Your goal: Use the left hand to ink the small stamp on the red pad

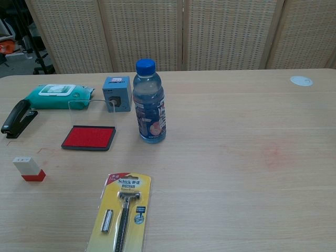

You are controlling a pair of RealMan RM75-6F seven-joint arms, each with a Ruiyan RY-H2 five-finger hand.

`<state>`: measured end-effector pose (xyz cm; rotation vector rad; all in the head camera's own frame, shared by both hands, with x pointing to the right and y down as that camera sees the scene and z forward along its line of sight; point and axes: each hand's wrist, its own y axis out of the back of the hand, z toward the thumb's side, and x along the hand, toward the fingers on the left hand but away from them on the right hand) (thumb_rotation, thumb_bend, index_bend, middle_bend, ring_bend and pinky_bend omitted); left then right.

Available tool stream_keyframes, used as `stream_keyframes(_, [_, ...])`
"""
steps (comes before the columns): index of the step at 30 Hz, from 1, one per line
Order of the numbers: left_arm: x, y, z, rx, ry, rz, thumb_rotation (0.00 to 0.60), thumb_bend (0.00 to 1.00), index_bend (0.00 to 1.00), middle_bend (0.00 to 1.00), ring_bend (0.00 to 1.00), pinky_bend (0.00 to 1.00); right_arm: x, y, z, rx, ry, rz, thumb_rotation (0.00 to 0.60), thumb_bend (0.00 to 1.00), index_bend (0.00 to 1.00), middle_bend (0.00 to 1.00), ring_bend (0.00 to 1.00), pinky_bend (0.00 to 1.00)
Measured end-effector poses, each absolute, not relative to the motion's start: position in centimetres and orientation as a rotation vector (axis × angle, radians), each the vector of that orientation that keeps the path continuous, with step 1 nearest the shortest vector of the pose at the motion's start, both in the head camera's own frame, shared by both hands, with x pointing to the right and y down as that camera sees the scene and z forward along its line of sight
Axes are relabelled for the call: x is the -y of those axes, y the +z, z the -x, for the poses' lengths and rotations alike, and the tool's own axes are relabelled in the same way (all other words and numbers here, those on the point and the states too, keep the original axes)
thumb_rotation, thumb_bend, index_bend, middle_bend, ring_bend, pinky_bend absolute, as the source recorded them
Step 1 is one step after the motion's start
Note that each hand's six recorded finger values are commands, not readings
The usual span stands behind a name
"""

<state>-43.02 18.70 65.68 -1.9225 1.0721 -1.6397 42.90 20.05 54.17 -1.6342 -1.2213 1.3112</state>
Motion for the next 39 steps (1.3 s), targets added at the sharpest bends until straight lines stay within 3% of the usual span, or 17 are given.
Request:
stream_keyframes(8, [-18.3, 67.9, 41.1, -1.006, -1.668, 1.944, 0.6, 0.21, 0.49, 1.0, 1.0, 0.93, -20.0, 54.2, -43.0, 1.228, 1.314, 1.641, 0.6, 0.0, 0.0, 0.0, 0.0, 0.0])
stream_keyframes(39, [-19.0, 69.5, 36.6, -0.85, -1.723, 1.878, 0.6, 0.26, 0.56, 1.0, 1.0, 0.93, -19.6, 53.5, -43.6, 1.281, 1.297, 1.654, 0.6, 0.0, 0.0, 0.0, 0.0, 0.0])
